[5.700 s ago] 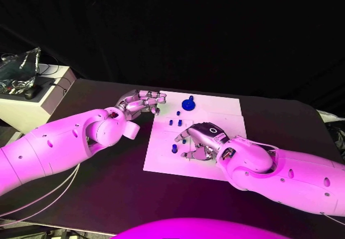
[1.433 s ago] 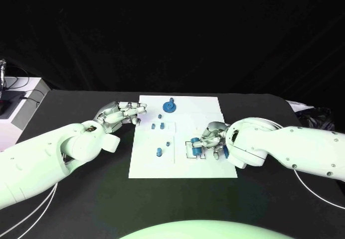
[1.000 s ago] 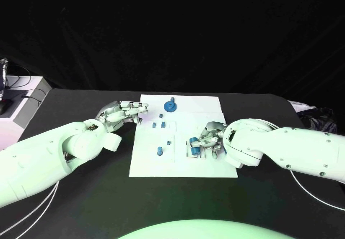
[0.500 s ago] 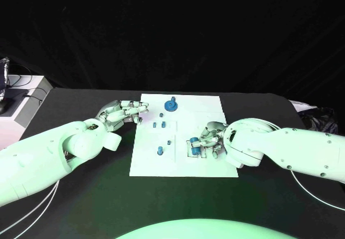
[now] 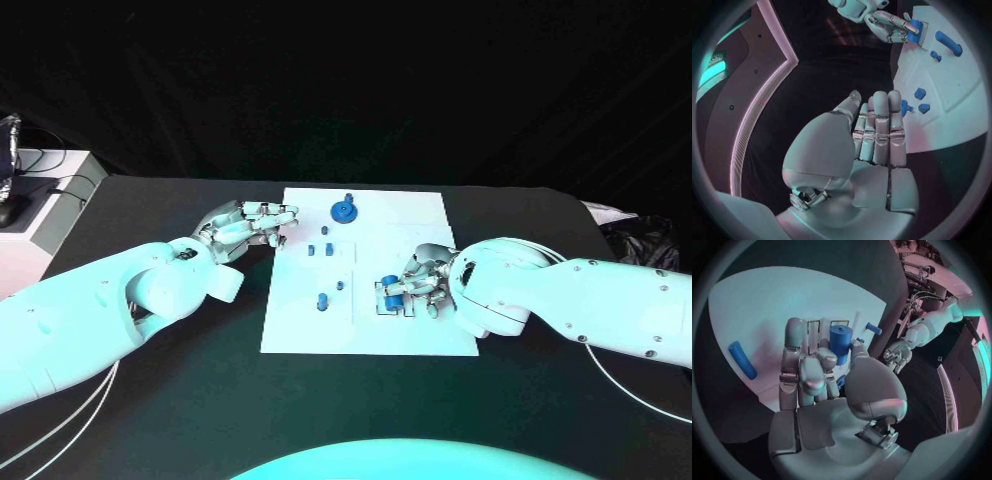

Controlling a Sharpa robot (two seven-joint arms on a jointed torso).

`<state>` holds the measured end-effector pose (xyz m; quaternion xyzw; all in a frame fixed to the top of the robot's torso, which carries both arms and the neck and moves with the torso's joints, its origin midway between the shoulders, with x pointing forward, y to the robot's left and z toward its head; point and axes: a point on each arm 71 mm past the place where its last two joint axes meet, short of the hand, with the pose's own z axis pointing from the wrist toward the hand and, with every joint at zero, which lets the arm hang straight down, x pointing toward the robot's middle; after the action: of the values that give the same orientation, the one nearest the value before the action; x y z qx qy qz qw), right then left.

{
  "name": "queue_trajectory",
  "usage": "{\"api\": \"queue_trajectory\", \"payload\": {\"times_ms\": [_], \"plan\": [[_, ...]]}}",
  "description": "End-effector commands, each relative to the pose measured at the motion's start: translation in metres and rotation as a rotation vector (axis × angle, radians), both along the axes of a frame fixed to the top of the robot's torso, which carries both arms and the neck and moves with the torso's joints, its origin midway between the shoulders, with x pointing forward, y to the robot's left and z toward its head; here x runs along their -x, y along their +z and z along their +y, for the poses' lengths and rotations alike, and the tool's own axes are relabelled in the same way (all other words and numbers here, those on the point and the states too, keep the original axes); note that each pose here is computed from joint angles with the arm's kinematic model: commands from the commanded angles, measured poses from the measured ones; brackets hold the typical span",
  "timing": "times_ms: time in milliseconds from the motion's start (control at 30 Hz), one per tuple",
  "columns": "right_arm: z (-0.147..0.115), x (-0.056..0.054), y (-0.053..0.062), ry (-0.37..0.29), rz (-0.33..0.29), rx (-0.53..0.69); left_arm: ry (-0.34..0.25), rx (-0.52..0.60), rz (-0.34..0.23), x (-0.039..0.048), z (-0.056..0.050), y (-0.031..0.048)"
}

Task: Assemble the parts on the task board

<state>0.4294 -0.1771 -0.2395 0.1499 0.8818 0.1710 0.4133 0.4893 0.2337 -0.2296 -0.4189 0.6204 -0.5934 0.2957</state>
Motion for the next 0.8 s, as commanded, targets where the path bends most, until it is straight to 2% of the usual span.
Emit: {"api": "queue_trajectory", "payload": {"times_ms": [33,800], "plan": [[0.0046,0.0046,-0.0039,0.032,0.007,0.004,-0.02,0.014,0.001,0.001,-0.0024,0.0008],[0.0054,0.0087,-0.0026,0.045,-0.001,-0.011,-0.021,0.013,0.006,0.0009,-0.0015,0.0003]]}}
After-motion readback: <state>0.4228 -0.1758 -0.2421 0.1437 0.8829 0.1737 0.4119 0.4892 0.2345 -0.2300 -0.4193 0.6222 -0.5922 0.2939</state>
